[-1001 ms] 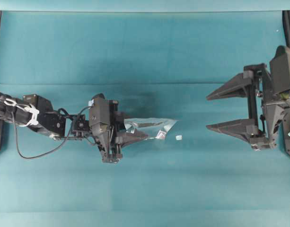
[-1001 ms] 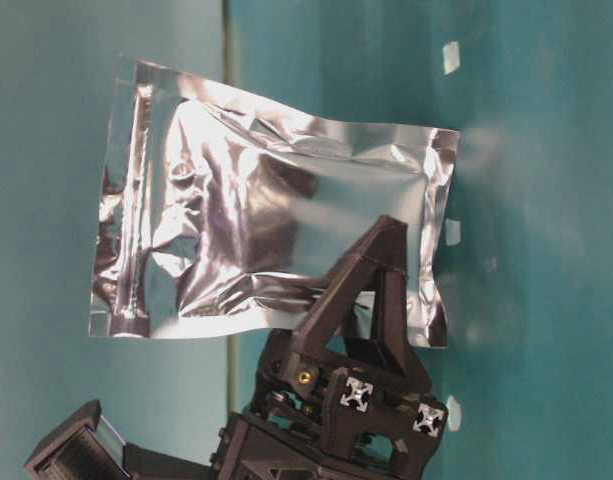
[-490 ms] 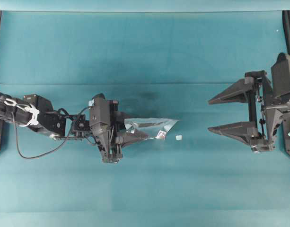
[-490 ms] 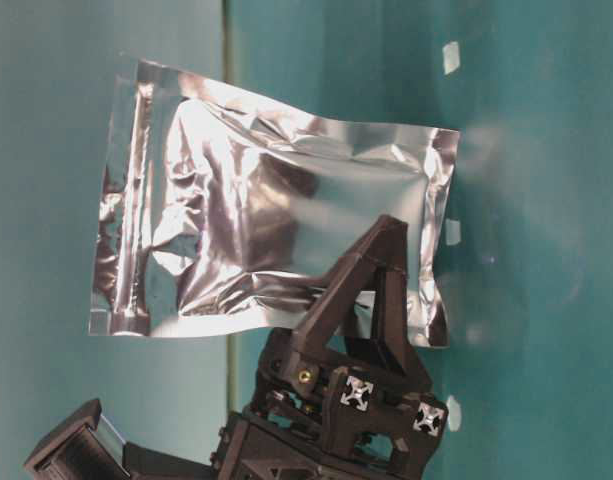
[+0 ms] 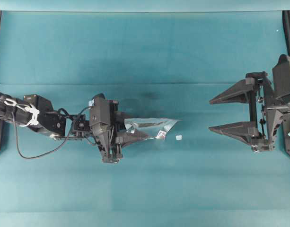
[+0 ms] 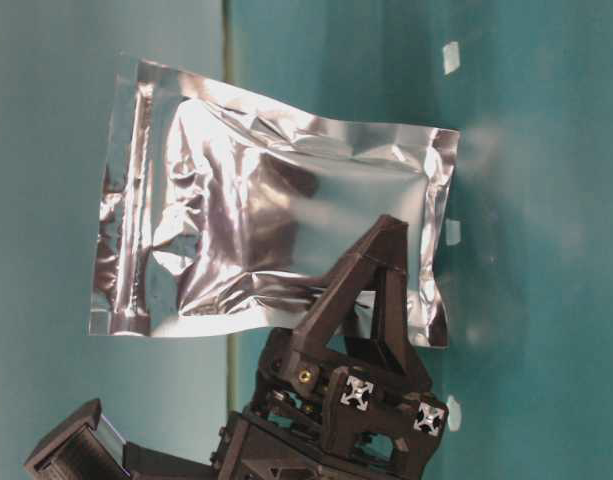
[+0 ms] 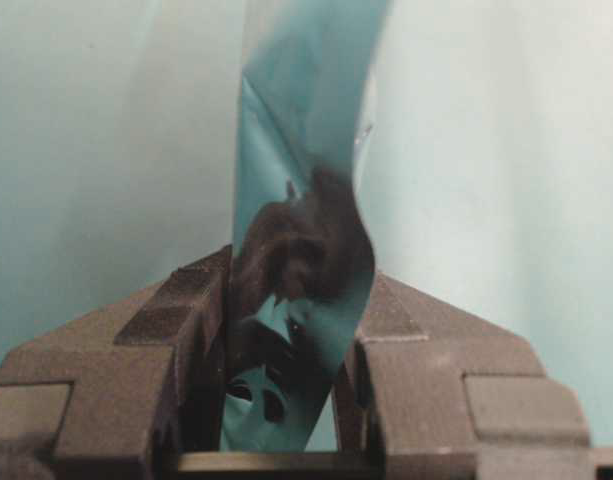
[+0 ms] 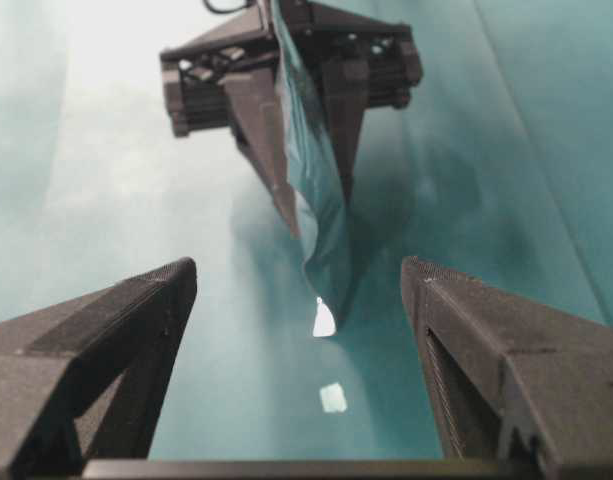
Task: Hand over the silver zip bag and make it stand upright.
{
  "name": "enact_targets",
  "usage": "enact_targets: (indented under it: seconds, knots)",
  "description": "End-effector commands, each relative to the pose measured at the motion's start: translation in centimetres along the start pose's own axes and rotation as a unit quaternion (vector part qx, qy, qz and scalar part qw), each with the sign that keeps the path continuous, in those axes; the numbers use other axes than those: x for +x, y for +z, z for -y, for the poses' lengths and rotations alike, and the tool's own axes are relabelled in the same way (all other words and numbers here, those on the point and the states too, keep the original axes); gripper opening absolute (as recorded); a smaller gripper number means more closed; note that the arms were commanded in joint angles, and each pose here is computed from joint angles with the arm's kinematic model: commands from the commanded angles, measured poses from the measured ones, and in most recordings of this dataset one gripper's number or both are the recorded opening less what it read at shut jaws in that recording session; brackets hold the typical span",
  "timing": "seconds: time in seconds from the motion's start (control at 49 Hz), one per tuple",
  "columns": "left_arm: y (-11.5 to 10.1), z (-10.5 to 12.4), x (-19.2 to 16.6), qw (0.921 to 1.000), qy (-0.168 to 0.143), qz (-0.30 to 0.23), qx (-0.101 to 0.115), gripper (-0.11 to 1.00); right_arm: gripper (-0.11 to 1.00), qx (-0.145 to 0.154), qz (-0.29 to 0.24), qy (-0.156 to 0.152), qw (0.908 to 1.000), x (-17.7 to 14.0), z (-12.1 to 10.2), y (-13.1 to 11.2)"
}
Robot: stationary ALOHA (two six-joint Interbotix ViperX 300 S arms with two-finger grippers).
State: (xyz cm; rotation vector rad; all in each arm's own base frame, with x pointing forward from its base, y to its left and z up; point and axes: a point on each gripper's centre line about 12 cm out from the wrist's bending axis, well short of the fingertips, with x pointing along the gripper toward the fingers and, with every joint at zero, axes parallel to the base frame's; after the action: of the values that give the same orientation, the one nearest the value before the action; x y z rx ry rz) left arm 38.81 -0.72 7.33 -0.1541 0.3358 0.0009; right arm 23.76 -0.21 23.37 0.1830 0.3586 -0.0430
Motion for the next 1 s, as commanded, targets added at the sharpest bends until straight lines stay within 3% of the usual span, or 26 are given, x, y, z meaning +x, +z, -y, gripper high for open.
enact_targets:
  seconds: [0.0,0.981]
  knots:
    - [-0.11,0.73,0.12,0.9999,-0.01,-0.002,0.003,0.23,0.93,0.004,0.009,0.0,1.0,0.03,0.01,0.38]
    - [-0.11,0.92,0.16,0.9999,-0.012,-0.002,0.003,0.23,0.93,0.004,0.007,0.0,1.0,0.03,0.02,0.3]
